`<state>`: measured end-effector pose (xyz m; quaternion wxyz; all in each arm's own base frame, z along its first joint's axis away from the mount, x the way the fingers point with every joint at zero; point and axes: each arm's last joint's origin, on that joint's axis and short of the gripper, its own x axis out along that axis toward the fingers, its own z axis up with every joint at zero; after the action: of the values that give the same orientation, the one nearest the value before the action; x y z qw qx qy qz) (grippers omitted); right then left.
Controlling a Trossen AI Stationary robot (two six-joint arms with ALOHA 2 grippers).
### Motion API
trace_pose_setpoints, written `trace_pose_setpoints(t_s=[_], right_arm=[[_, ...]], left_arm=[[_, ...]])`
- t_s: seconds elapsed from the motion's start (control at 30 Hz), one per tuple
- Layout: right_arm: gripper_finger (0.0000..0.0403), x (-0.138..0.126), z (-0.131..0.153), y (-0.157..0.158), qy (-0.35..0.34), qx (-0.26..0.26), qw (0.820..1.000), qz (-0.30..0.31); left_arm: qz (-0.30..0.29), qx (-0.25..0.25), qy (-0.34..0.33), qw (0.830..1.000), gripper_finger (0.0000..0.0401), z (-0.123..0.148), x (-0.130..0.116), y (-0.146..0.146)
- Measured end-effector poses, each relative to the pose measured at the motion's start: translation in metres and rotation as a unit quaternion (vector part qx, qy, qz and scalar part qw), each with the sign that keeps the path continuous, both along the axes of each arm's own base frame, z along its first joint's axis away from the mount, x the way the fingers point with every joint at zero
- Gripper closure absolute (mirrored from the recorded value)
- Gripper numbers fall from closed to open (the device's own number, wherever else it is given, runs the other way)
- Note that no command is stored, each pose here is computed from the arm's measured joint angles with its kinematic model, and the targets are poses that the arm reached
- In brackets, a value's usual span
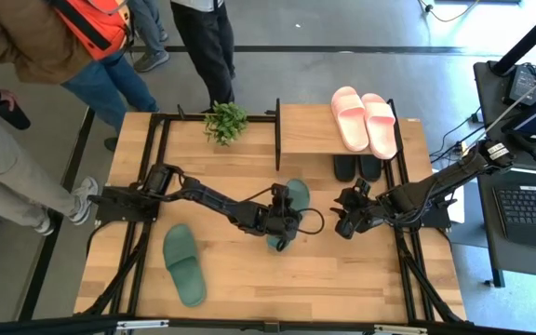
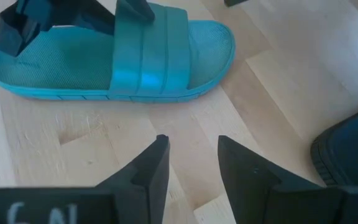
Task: Pick and place slides into the shelf
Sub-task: Put the right green slide under the shelf
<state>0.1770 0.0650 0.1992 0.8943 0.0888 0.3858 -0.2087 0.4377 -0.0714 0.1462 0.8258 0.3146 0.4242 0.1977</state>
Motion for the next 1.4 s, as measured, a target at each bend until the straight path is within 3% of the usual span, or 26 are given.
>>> trace_pose_setpoints(t_s=[0.23,0.47,0.73,0.83,1.13,1.4], right_arm=[[0.0265,0.0,0.0,0.0,-0.001,0.0,1.0,0.0],[0.0265,0.001,0.001,0.001,-0.008,0.004,1.0,0.0],[0.0265,0.003,0.002,0.001,-0.02,0.008,1.0,0.001],[0.0265,0.005,0.003,0.002,-0.029,0.011,1.0,0.003],[0.0265,0.008,0.006,0.003,-0.046,0.016,0.999,0.005],[0.0265,0.013,0.01,0.005,-0.072,0.006,0.997,0.03]], left_arm=[[-0.017,0.01,0.01,1.0,0.0233,0.005,-0.003,-0.006],[-0.024,0.0,0.015,1.0,0.0217,0.027,-0.016,-0.017],[-0.058,-0.097,0.042,0.993,0.0216,0.069,-0.045,-0.022],[-0.062,-0.13,0.018,0.989,0.0216,0.087,-0.057,-0.019],[-0.045,-0.174,-0.091,0.979,0.0216,0.139,-0.127,-0.003],[-0.075,-0.213,-0.203,0.953,0.0216,0.146,-0.198,0.006]])
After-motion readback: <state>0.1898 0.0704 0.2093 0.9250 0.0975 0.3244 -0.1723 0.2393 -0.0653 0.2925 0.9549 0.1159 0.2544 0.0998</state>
